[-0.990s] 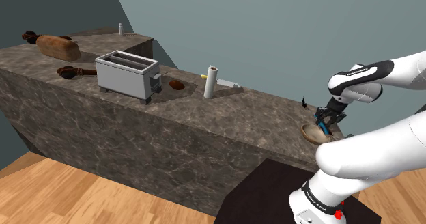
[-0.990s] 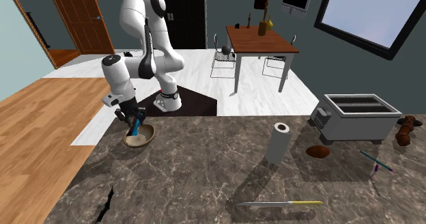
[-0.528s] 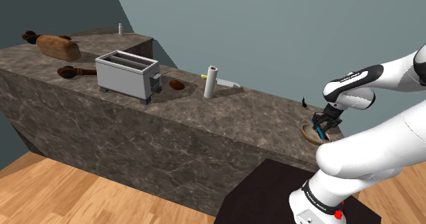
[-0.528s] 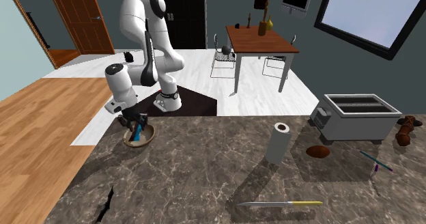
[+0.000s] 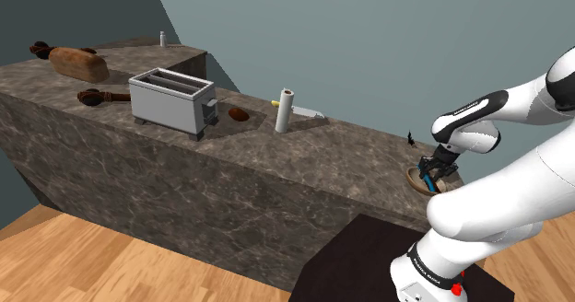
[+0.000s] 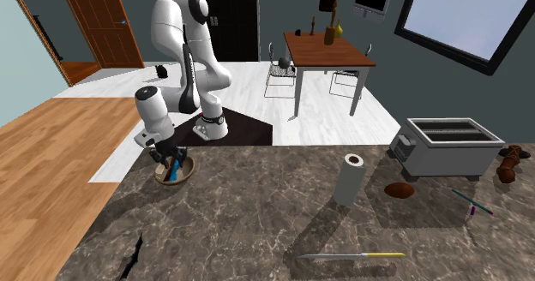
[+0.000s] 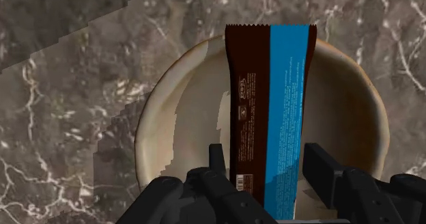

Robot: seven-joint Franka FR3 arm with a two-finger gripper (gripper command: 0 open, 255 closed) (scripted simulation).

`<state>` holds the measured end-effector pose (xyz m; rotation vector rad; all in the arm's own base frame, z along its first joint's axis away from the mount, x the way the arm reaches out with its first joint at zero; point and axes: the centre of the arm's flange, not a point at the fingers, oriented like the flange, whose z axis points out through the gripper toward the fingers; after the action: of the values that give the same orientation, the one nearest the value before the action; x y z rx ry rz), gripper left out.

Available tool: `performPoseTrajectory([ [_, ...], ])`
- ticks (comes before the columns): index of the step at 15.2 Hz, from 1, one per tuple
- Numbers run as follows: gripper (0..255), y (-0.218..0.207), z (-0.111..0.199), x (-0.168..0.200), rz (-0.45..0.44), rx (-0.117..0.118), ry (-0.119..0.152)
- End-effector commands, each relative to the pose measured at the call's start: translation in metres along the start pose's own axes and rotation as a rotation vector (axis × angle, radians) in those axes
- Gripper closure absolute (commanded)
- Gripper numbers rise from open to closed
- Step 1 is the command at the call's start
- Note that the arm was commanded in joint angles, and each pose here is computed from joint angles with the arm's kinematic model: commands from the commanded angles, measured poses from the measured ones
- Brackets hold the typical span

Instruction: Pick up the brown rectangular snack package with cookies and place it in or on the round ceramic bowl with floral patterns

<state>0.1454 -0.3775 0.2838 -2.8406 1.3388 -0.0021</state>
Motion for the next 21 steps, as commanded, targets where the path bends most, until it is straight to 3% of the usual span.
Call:
performPoseTrajectory([
  [1,255,0.0,0.0,0.0,0.0,0.0,0.0],
  [3,255,0.0,0.0,0.0,0.0,0.0,0.0],
  [4,0,0.0,0.0,0.0,0.0,0.0,0.0],
  [9,0,0.0,0.0,0.0,0.0,0.0,0.0],
  [13,0,0.0,-0.05,0.0,0.0,0.0,0.0],
  [21,0,0.0,-0.05,0.0,0.0,0.0,0.0],
])
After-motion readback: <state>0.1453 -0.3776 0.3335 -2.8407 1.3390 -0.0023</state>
